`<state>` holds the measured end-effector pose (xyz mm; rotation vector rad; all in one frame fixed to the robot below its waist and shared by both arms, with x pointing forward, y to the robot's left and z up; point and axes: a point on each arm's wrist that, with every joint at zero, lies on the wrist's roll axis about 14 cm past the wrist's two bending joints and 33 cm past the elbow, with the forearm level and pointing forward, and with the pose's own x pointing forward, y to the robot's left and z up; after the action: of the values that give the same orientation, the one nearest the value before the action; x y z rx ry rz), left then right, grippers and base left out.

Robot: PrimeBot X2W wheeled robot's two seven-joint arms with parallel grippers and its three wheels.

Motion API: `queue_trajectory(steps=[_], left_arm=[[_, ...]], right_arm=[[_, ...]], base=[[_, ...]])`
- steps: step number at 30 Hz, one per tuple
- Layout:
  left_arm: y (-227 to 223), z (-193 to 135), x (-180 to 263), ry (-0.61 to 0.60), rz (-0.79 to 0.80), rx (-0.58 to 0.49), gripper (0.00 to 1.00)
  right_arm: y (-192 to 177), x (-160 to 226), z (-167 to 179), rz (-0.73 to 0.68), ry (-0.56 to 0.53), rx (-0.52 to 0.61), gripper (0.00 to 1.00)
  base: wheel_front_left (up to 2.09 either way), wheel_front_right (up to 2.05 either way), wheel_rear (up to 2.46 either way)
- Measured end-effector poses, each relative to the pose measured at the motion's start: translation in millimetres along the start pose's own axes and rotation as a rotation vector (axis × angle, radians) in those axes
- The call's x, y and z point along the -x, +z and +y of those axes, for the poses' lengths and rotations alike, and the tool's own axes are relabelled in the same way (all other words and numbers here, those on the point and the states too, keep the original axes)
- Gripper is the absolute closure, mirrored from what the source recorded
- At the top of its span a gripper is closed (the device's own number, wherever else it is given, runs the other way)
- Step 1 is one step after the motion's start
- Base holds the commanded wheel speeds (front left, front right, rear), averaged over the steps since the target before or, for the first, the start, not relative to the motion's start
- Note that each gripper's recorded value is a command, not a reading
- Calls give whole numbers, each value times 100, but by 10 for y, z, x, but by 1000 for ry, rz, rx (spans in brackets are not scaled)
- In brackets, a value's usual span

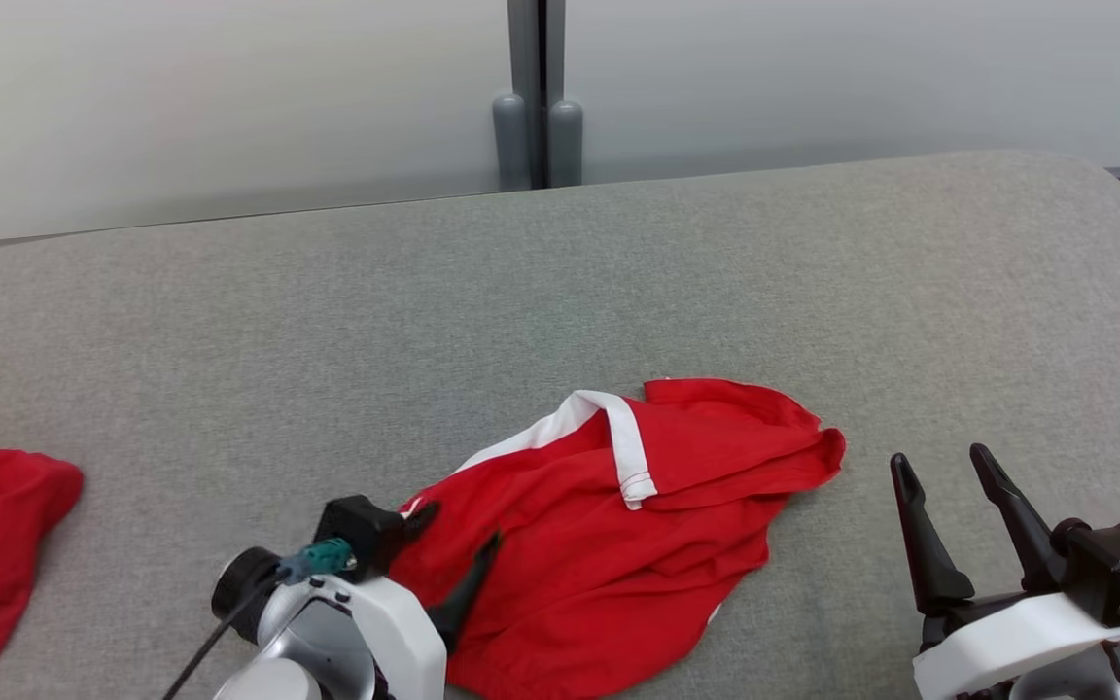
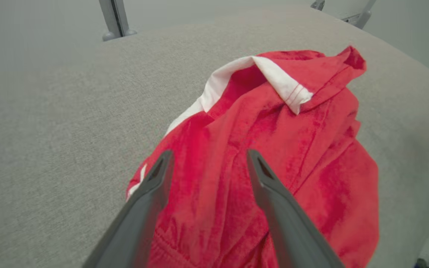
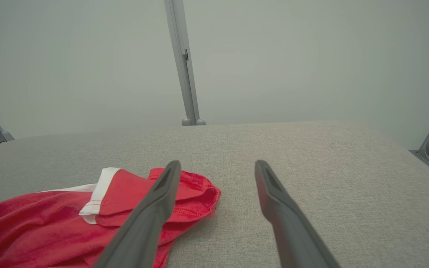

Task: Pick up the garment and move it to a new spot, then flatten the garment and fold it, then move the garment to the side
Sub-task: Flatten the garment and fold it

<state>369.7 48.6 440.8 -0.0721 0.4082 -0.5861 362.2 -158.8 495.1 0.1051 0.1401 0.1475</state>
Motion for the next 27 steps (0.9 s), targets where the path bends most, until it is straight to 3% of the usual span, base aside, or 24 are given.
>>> queue_trajectory(steps=[3,4,5,6,7,19,27], left_arm=[[-206,-60,-44,-30,83,-17,0],[-240,-73,-56,-37,95,-28,14],[-272,-77,-68,-42,108,-39,67],[-289,-86,-84,-48,115,-47,67],[-300,-90,-99,-52,121,-60,100],[-268,-415,-100,-143,87,-193,100],[-707,-729,54,-228,218,-165,100]], right_arm=[[-20,12,-63,2,-21,-4,0],[-30,15,-81,4,-27,-5,0],[-39,15,-91,6,-31,-7,0],[-47,14,-100,8,-34,-8,0],[-55,11,-107,10,-37,-10,0],[-72,-71,-75,9,-26,-16,0],[-77,-112,7,11,-1,-18,0]], base=[[0,0,0],[0,0,0],[0,0,0],[0,0,0],[0,0,0],[0,0,0],[0,0,0]])
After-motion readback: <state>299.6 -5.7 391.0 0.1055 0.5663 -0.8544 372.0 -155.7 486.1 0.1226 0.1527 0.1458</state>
